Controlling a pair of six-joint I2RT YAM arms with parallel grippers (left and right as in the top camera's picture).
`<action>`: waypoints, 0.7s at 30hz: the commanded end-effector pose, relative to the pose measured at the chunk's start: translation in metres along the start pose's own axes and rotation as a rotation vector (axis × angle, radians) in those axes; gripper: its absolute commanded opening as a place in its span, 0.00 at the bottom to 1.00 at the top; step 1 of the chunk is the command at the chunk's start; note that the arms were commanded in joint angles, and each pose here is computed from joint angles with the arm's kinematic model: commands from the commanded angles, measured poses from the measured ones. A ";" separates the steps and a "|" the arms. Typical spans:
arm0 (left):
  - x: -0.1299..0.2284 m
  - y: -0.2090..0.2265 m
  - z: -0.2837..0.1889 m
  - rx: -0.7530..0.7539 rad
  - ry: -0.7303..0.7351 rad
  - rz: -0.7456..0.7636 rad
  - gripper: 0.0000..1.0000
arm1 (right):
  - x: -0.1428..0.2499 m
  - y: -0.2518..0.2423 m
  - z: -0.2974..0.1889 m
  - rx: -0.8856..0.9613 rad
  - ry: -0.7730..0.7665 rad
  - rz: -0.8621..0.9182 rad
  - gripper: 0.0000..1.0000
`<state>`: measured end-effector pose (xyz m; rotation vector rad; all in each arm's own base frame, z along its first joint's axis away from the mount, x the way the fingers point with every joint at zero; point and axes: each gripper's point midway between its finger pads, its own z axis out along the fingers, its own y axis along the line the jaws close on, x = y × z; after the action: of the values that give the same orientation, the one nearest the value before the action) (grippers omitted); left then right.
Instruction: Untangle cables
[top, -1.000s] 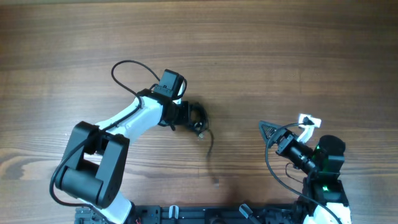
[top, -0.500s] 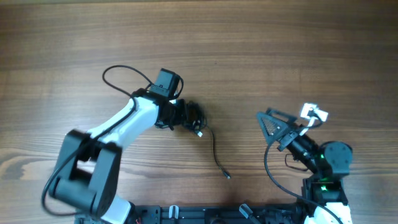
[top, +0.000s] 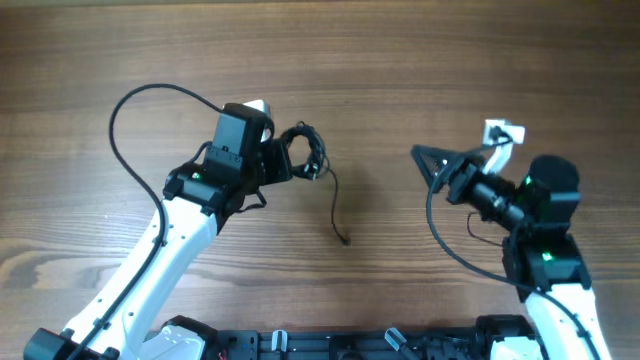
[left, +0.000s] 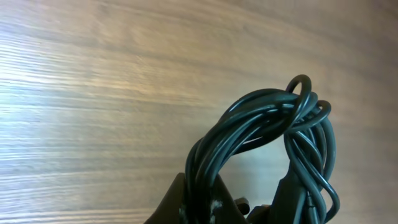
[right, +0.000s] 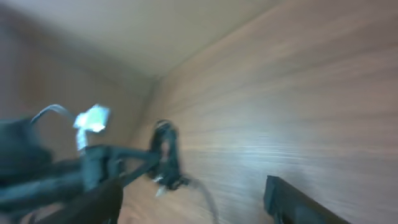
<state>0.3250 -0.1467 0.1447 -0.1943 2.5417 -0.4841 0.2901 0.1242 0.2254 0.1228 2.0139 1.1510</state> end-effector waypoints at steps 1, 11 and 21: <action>-0.023 0.010 -0.007 -0.059 -0.113 -0.124 0.04 | 0.037 0.022 0.017 -0.103 0.189 0.123 0.62; -0.019 -0.012 -0.006 0.027 -0.094 -0.174 0.04 | 0.084 0.042 0.072 -0.076 0.272 0.169 0.56; -0.003 -0.034 -0.006 0.080 -0.049 -0.123 0.04 | 0.095 0.040 0.112 -0.097 0.263 0.261 0.40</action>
<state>0.3266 -0.1708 0.1540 -0.3316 2.4876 -0.5751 0.2815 0.2652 0.1778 0.0923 2.1981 1.4857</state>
